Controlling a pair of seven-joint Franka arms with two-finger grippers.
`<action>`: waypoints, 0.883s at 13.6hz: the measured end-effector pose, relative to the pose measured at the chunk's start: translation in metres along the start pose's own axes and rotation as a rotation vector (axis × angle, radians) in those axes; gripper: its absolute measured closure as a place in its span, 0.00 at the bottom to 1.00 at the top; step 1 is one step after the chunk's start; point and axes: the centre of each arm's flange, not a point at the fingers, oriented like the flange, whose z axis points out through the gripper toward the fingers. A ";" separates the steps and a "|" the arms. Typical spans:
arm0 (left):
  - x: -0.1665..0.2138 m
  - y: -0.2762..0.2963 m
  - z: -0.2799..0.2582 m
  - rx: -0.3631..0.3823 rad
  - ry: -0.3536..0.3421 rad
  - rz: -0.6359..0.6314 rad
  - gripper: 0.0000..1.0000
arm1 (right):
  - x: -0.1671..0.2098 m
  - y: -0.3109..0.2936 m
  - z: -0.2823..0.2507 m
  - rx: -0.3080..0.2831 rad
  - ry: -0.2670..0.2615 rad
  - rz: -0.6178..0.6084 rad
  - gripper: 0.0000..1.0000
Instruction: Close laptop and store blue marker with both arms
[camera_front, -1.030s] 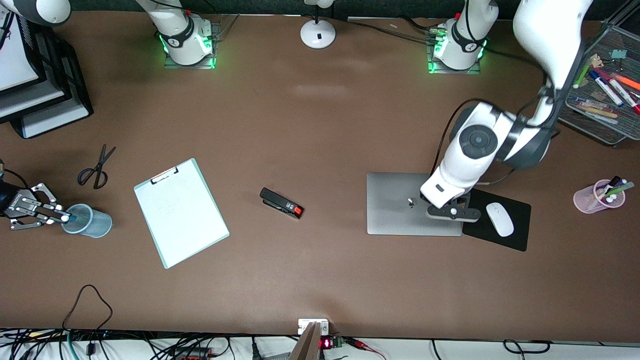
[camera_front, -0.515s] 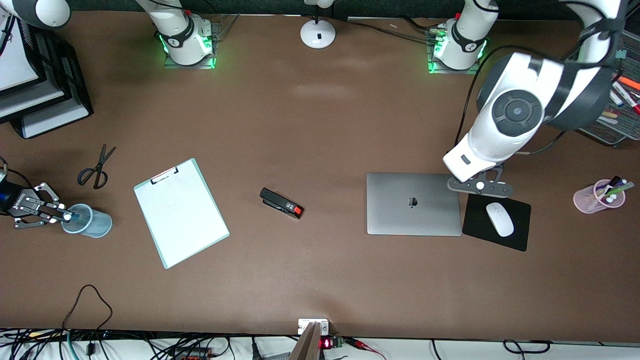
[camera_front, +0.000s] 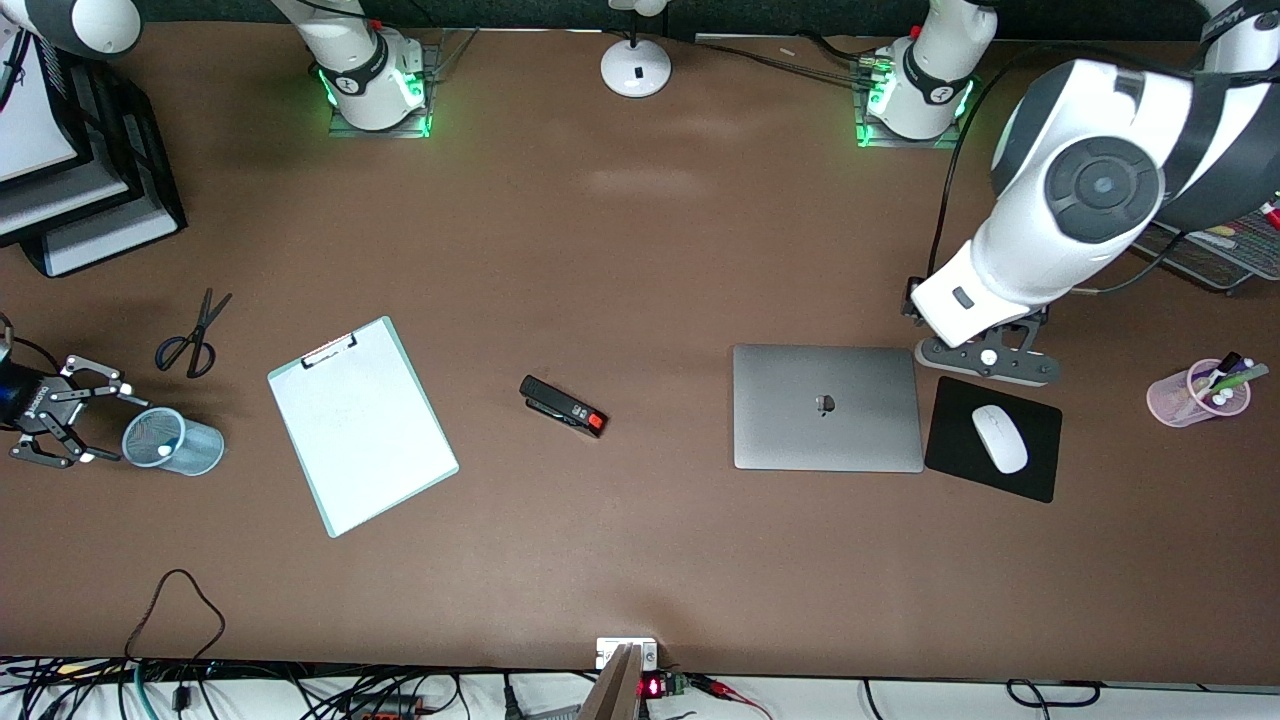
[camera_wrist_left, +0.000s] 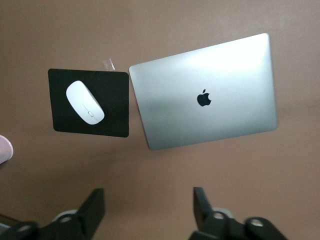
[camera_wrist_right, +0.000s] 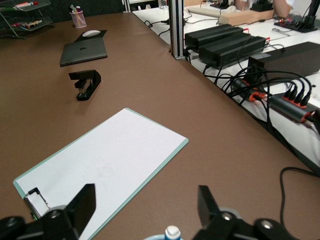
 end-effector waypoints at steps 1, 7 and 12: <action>-0.001 -0.007 -0.008 -0.036 0.008 -0.008 0.03 | 0.009 0.000 0.002 0.016 -0.034 0.030 0.00; -0.019 -0.057 -0.062 -0.081 0.026 -0.072 0.00 | 0.115 -0.009 -0.007 0.018 -0.185 0.182 0.00; -0.050 -0.089 -0.073 -0.051 0.051 -0.150 0.00 | 0.223 -0.036 0.014 -0.006 -0.345 0.312 0.00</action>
